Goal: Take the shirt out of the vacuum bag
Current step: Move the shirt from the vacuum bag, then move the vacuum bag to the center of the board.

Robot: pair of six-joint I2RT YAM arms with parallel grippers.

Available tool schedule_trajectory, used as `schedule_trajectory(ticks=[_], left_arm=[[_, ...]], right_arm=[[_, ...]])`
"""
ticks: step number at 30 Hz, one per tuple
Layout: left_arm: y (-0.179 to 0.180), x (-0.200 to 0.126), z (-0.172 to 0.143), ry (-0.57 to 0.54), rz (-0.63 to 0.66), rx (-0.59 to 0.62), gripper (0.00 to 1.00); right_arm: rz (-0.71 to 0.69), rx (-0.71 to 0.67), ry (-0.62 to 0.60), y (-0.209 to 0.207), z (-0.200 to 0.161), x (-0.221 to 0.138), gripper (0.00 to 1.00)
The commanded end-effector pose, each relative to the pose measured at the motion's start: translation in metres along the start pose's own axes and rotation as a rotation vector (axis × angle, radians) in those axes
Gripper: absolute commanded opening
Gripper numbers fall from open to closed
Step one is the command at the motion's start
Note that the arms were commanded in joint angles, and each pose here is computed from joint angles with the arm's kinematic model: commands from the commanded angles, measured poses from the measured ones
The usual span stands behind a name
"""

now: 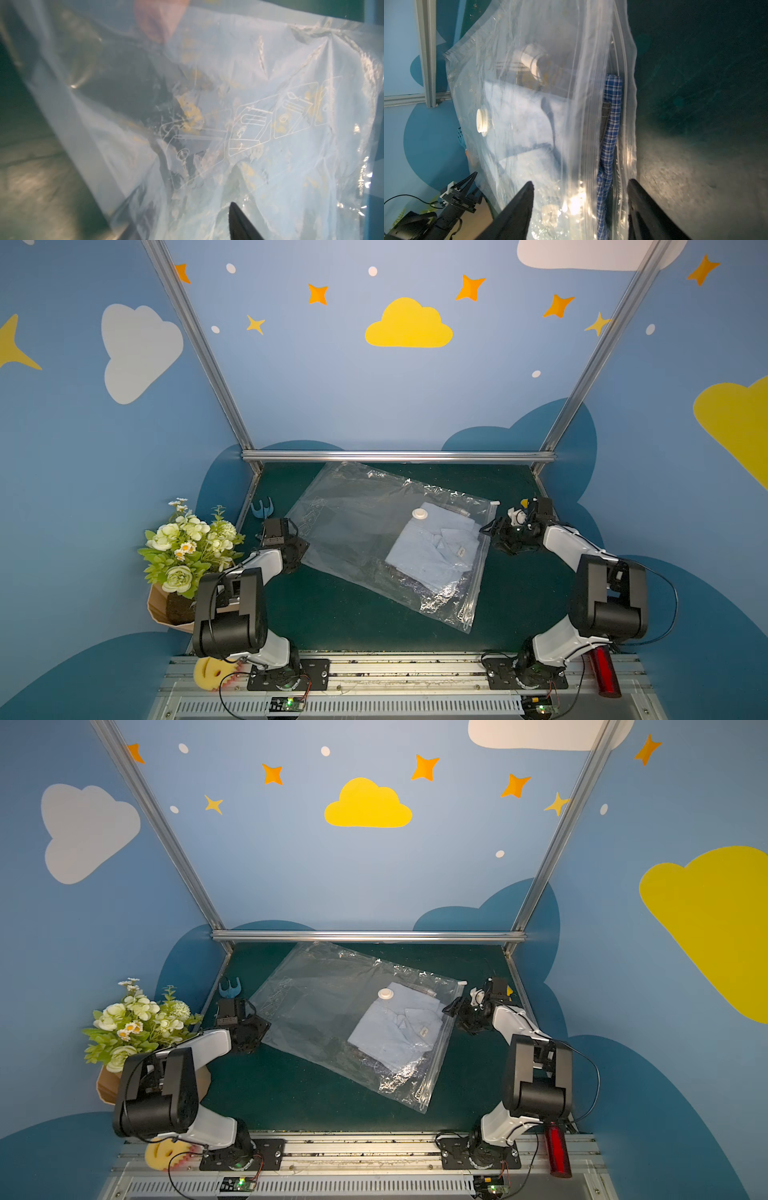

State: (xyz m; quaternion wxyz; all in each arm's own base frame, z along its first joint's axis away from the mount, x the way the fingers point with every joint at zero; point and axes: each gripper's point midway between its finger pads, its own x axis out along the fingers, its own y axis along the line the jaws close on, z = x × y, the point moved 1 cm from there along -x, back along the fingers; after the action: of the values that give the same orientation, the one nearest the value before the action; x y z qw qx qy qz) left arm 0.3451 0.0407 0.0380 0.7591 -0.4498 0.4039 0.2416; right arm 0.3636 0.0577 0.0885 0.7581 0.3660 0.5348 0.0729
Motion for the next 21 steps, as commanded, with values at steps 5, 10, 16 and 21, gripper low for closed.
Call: schedule_trajectory(ticks=[5,10,16,21], left_arm=[[-0.028,-0.010,0.010,-0.029,-0.030,0.066,0.27],[-0.051,-0.028,0.013,-0.052,-0.069,0.116,0.05],[-0.080,-0.048,0.022,-0.096,-0.115,0.192,0.03],[-0.106,-0.055,0.051,-0.153,-0.103,0.284,0.03]], right_arm=[[0.004,-0.010,0.068,0.007,-0.014,0.026,0.41],[0.006,-0.001,0.085,0.007,-0.018,0.034,0.22],[0.020,-0.003,0.112,0.012,-0.024,0.044,0.16],[0.053,-0.011,0.155,0.029,-0.035,0.067,0.11]])
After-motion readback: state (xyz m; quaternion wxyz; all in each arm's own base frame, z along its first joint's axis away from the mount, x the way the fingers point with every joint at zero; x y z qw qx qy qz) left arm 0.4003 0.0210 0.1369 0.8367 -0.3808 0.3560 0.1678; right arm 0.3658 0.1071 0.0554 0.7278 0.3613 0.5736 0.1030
